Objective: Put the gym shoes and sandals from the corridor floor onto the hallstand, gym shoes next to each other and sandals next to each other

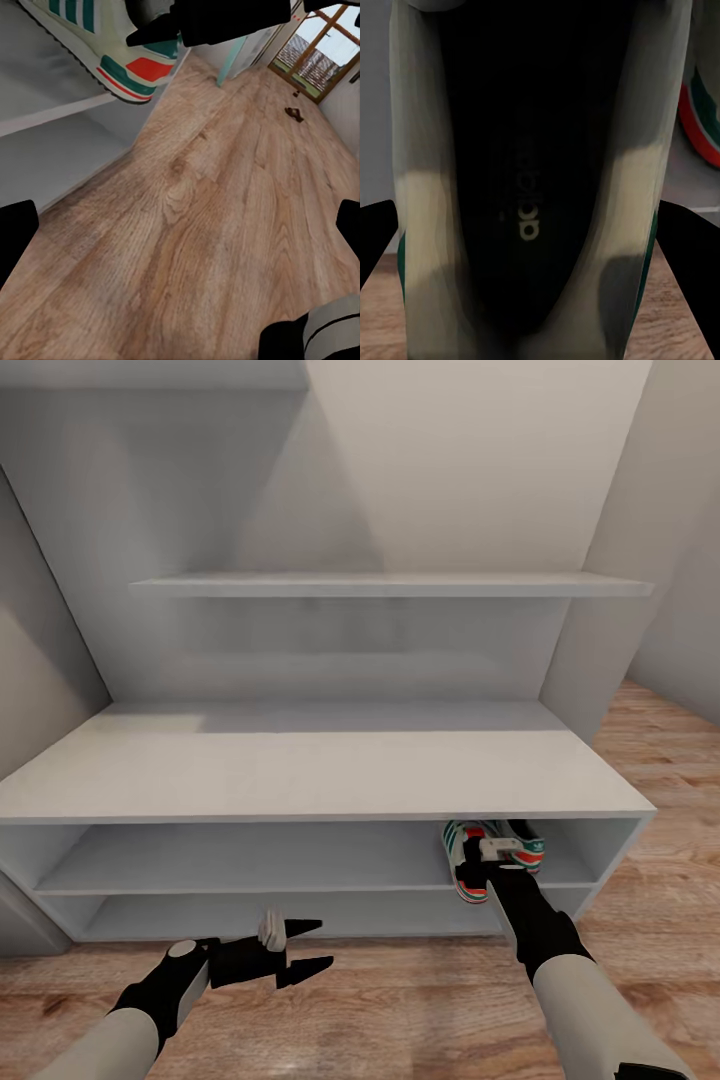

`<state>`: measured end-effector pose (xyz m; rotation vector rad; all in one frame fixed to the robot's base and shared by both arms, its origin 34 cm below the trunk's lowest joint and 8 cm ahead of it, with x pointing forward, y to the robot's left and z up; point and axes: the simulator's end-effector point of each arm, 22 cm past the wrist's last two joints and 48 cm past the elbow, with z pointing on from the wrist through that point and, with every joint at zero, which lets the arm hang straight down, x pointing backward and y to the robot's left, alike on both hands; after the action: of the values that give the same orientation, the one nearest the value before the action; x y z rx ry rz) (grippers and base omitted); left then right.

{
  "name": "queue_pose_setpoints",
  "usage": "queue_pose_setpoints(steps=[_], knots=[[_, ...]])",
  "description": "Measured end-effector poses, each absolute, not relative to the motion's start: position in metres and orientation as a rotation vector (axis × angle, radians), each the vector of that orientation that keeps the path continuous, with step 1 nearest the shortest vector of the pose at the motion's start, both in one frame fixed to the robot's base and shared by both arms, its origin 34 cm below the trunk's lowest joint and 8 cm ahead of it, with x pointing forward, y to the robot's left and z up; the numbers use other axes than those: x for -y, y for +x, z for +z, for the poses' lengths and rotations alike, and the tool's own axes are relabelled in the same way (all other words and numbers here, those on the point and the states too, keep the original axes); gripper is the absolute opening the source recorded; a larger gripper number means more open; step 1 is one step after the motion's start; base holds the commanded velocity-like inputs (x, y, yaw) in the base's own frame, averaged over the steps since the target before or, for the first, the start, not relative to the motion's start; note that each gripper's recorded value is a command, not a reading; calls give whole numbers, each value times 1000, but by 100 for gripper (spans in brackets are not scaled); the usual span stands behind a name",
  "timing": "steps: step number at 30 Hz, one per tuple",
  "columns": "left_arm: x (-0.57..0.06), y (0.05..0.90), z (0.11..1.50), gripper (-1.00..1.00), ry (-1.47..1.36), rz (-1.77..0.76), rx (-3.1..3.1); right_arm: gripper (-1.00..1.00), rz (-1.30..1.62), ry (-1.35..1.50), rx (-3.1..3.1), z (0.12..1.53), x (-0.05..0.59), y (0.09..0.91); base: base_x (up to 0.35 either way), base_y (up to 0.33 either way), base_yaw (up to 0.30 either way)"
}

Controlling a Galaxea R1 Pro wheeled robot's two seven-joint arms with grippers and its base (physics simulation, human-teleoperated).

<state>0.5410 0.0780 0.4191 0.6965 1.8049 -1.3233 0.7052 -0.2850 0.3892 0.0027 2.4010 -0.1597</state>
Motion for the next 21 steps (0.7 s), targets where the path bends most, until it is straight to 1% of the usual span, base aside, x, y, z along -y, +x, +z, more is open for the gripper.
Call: queue_pose_setpoints(steps=[21], knots=[[-75, 537, 402, 100, 674, -1348, -1831, -100, -161, 0, -2438, 365, 285, 700, 0, 0, 0]])
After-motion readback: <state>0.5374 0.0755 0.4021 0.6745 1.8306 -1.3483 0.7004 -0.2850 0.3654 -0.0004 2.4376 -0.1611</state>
